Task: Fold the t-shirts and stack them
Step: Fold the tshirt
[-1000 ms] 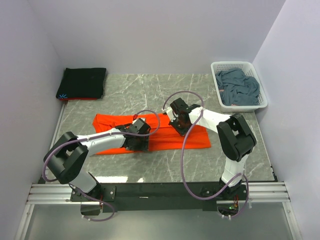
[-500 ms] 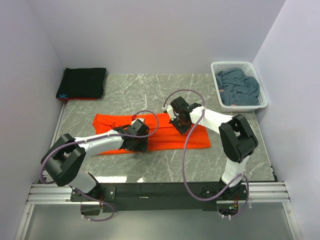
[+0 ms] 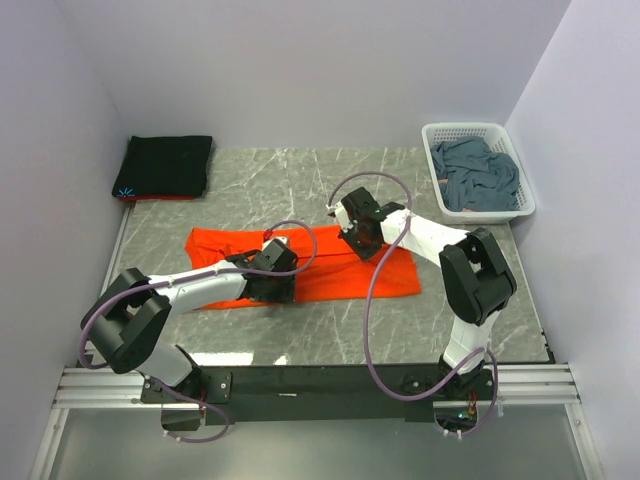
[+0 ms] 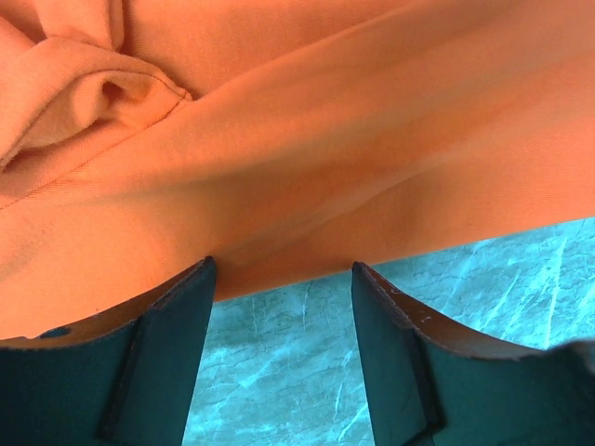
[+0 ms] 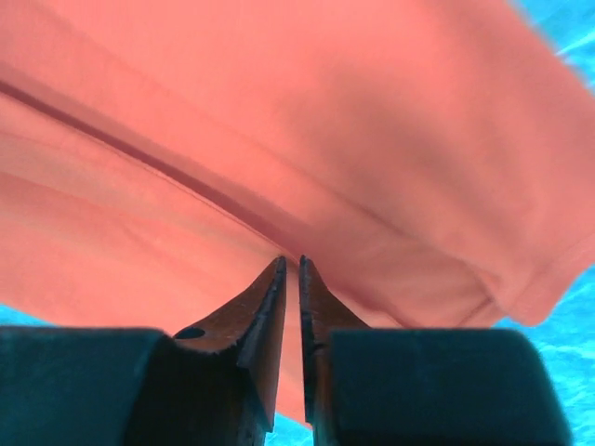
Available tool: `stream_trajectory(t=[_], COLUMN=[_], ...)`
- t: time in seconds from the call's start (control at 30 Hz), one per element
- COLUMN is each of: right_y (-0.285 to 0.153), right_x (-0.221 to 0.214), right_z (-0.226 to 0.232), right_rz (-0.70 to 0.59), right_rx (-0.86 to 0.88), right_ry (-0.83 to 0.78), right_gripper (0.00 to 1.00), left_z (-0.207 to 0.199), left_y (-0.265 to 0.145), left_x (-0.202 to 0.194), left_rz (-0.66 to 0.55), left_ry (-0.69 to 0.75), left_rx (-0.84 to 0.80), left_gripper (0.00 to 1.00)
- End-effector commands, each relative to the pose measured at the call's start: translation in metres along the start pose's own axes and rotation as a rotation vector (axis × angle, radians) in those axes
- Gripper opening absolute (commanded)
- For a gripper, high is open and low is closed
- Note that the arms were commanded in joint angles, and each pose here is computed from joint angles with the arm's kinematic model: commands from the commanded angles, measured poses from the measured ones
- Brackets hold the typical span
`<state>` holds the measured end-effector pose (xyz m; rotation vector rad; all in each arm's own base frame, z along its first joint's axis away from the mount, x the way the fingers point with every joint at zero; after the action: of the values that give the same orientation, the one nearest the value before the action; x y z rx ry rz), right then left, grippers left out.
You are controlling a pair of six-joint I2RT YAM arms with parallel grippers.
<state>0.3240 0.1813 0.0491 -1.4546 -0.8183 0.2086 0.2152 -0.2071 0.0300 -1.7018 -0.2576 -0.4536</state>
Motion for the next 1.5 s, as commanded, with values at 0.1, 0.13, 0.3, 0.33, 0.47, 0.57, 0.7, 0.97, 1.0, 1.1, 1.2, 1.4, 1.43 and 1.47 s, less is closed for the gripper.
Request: stream_trajectory(t=[0.1, 0.13, 0.3, 0.33, 0.47, 0.57, 0.7, 0.97, 1.0, 1.1, 1.2, 1.4, 1.43, 1.47], right_y=[-0.014, -0.015, -0.031, -0.032, -0.056, -0.066, -0.063, -0.038, -0.036, -0.03, -0.024, -0.015, -0.014, -0.014], right_x=[0.033, 0.031, 0.021, 0.014, -0.002, -0.026, -0.061, -0.08, -0.08, -0.079, -0.077, -0.076, -0.076, -0.075], right_z=[-0.016, -0.019, -0.04, -0.04, -0.054, -0.068, -0.087, -0.105, -0.107, -0.112, -0.114, -0.115, -0.116, -0.115], right_rz=[-0.117, -0.117, -0.146, -0.142, -0.192, -0.212, -0.226, -0.229, -0.23, -0.225, -0.212, -0.188, -0.188, -0.185], right_rx=[-0.07, -0.086, -0.147, -0.151, -0.187, -0.191, -0.167, -0.06, -0.054, -0.048, -0.042, -0.03, -0.03, -0.025], right_ry=[0.07, 0.08, 0.255, 0.306, 0.52, 0.687, 0.851, 1.035, 1.035, 1.021, 1.001, 1.001, 1.001, 1.001], right_gripper=[0.28, 0.3, 0.31, 0.33, 0.35, 0.38, 0.38, 0.37, 0.36, 0.34, 0.33, 0.33, 0.32, 0.32], left_z=[0.006, 0.006, 0.003, -0.001, -0.01, -0.014, -0.007, 0.068, 0.085, 0.114, 0.131, 0.156, 0.156, 0.156], left_y=[0.004, 0.003, -0.003, -0.006, -0.026, -0.048, -0.063, -0.069, -0.067, -0.068, -0.071, -0.077, -0.078, -0.079], left_x=[-0.031, -0.029, -0.021, -0.015, 0.009, 0.031, 0.044, 0.046, 0.045, 0.042, 0.042, 0.045, 0.049, 0.05], left_rz=[0.107, 0.103, 0.082, 0.065, -0.001, -0.079, -0.124, -0.166, -0.16, -0.162, -0.18, -0.221, -0.234, -0.238], left_ry=[-0.023, -0.026, -0.045, -0.052, -0.1, -0.137, -0.191, -0.387, -0.433, -0.484, -0.504, -0.519, -0.519, -0.521], left_rx=[0.007, 0.008, 0.006, -0.002, -0.024, -0.042, -0.029, 0.116, 0.14, 0.181, 0.196, 0.255, 0.243, 0.237], left_gripper=[0.68, 0.69, 0.77, 0.81, 0.86, 0.86, 0.86, 0.85, 0.84, 0.84, 0.84, 0.84, 0.84, 0.84])
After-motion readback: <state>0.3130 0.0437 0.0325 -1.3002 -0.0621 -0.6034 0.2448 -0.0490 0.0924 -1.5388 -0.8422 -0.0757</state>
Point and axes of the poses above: each gripper's point midway between its finger pads, its own y axis out along the fingers, its own z axis along the line the jaws close on, x = y × z, the point moved 1 cm from there along -y, back along the fingers, and after that the axes turned 4 degrees about y, right-handed, at the moved point
